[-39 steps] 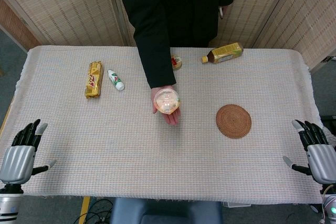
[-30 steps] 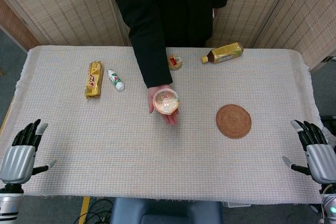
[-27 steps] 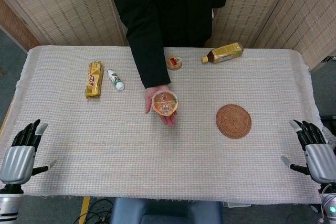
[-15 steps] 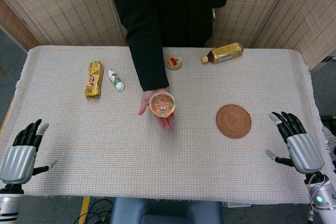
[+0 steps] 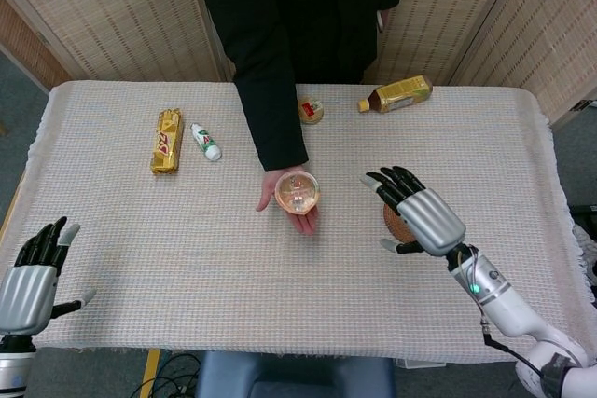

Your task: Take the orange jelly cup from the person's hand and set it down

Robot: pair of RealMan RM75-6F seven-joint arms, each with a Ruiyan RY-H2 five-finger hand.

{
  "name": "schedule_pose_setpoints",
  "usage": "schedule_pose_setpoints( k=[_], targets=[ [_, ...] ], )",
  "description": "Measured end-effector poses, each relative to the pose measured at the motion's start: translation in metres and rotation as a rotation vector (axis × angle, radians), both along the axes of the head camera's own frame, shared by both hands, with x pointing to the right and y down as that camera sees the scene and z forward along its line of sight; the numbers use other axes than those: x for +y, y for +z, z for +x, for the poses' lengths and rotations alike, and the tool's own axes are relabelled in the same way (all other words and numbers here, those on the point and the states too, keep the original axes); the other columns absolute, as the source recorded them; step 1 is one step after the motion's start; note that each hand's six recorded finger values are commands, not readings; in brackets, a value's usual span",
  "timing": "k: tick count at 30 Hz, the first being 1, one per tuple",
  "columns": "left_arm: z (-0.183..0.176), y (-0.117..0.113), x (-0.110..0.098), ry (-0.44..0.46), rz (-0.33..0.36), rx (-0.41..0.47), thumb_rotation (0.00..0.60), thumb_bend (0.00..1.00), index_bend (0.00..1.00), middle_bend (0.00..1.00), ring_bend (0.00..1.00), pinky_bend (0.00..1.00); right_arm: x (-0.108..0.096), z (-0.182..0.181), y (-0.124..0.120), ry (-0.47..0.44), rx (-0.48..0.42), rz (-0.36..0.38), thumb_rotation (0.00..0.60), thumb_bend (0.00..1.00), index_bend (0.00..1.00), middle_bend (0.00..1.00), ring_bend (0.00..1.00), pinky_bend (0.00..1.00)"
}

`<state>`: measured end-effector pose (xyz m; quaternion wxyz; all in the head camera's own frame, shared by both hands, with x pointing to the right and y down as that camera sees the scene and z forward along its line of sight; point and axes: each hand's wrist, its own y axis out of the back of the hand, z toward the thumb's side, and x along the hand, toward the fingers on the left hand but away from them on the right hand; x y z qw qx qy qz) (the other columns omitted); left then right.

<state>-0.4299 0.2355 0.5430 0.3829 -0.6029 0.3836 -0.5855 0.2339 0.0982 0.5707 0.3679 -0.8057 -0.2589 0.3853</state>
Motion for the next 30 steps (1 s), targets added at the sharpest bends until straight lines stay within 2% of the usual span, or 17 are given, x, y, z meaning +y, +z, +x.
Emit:
schedule_pose_setpoints(
  k=[5, 11, 17, 20, 23, 25, 28, 30],
  targets=[
    [-0.005, -0.003, 0.004, -0.016, -0.001, -0.003, 0.600, 0.14, 0.05, 0.00, 0.00, 0.16, -0.020, -0.056, 0.014, -0.055, -0.025, -0.052, 0.600, 0.19, 0.00, 0.06, 0.00, 0.02],
    [-0.015, -0.007, 0.009, -0.040, 0.003, -0.014, 0.600, 0.14, 0.05, 0.00, 0.00, 0.16, -0.028, -0.108, 0.035, -0.121, -0.007, -0.082, 0.600, 0.19, 0.00, 0.06, 0.00, 0.02],
    [-0.022, -0.008, 0.011, -0.053, 0.001, -0.018, 0.600, 0.14, 0.05, 0.00, 0.00, 0.16, -0.029, -0.135, 0.055, -0.128, 0.017, -0.118, 0.600, 0.19, 0.00, 0.06, 0.00, 0.02],
    [-0.024, -0.009, 0.012, -0.058, 0.002, -0.020, 0.600, 0.14, 0.05, 0.00, 0.00, 0.16, -0.030, -0.143, 0.061, -0.121, 0.023, -0.123, 0.600, 0.24, 0.00, 0.09, 0.01, 0.07],
    [-0.026, -0.008, 0.012, -0.061, 0.000, -0.021, 0.600, 0.14, 0.05, 0.00, 0.00, 0.16, -0.034, -0.146, 0.065, -0.107, 0.030, -0.105, 0.600, 0.34, 0.08, 0.17, 0.09, 0.23],
    [-0.026, -0.008, 0.012, -0.061, -0.001, -0.020, 0.600, 0.14, 0.05, 0.00, 0.00, 0.16, -0.036, -0.147, 0.067, -0.098, 0.036, -0.088, 0.600, 0.42, 0.19, 0.24, 0.18, 0.40],
    [-0.027, -0.008, 0.013, -0.062, 0.000, -0.017, 0.600, 0.14, 0.06, 0.00, 0.00, 0.16, -0.039, -0.148, 0.068, -0.081, 0.035, -0.060, 0.600, 0.49, 0.37, 0.36, 0.32, 0.59],
    [-0.027, -0.008, 0.013, -0.064, 0.000, -0.018, 0.600, 0.14, 0.06, 0.00, 0.00, 0.16, -0.040, -0.149, 0.066, -0.075, 0.027, -0.039, 0.600, 0.51, 0.42, 0.40, 0.37, 0.65]
  ],
)
